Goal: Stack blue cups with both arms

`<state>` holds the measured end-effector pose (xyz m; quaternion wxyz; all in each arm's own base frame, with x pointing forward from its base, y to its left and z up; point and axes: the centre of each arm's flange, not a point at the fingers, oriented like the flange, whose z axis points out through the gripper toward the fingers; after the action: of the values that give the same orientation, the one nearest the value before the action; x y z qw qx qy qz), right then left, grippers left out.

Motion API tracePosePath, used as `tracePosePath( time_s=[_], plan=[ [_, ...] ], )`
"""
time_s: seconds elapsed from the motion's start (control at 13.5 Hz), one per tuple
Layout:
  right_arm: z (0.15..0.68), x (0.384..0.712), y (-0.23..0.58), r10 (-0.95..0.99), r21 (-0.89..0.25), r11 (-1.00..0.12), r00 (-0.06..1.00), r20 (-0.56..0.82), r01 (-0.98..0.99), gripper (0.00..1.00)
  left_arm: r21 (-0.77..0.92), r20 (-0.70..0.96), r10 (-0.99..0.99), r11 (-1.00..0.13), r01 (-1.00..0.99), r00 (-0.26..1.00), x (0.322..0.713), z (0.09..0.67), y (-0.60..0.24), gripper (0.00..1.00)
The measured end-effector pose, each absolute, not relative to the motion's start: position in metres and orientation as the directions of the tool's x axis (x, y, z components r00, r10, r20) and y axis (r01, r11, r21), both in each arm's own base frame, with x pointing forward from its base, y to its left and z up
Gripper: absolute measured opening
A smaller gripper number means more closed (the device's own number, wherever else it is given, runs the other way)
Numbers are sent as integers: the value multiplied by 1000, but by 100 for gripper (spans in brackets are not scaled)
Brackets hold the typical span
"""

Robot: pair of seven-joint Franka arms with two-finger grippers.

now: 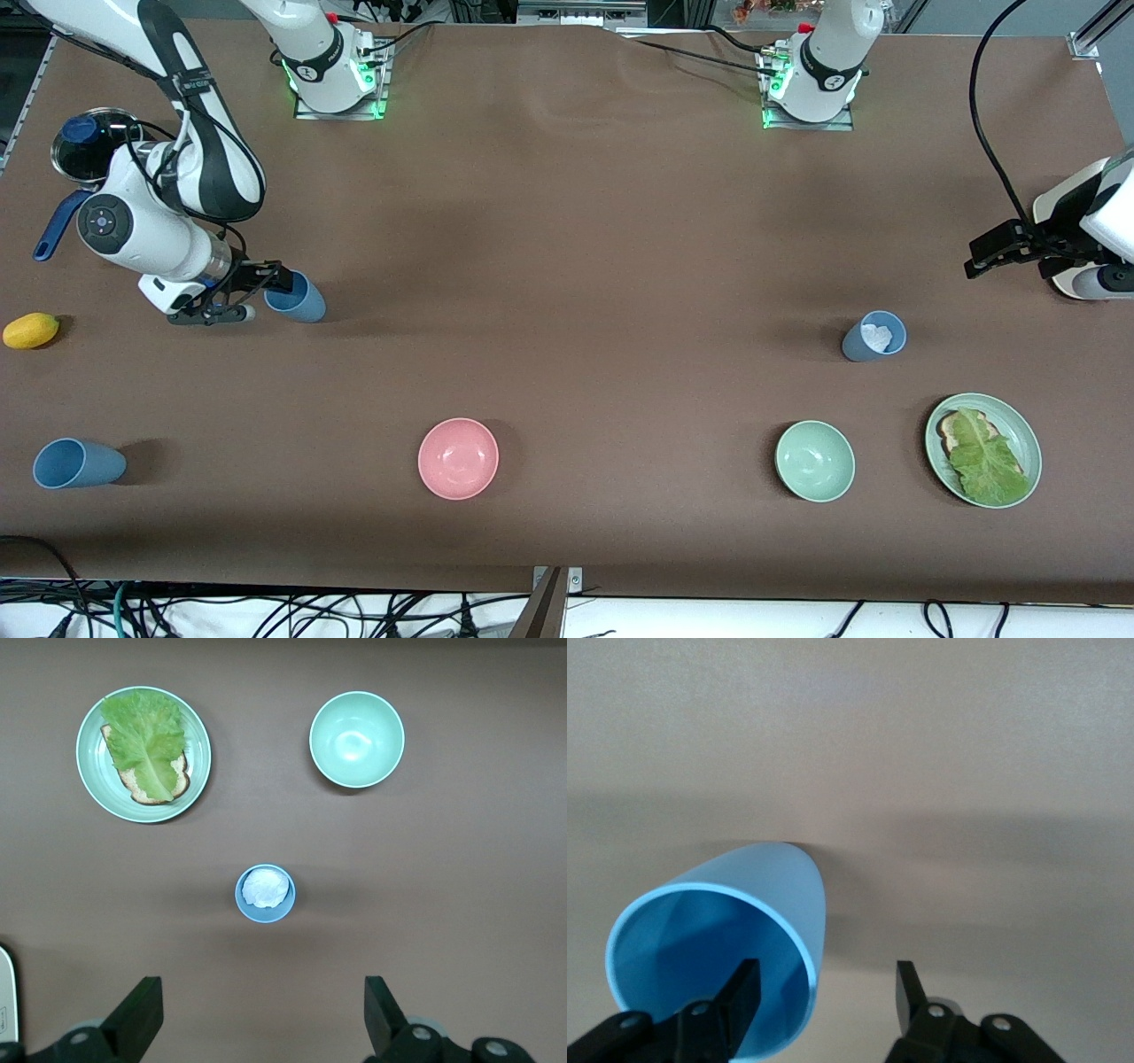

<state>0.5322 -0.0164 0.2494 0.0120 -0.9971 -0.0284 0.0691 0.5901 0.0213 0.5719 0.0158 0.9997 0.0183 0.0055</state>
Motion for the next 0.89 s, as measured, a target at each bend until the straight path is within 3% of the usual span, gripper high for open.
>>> tracePosePath(
  time_s=[0.89],
  plan=[
    [248, 532, -16, 57, -29, -998, 989, -139, 54, 45, 32, 10, 37, -999, 36, 999, 590, 572, 21, 100]
  ],
)
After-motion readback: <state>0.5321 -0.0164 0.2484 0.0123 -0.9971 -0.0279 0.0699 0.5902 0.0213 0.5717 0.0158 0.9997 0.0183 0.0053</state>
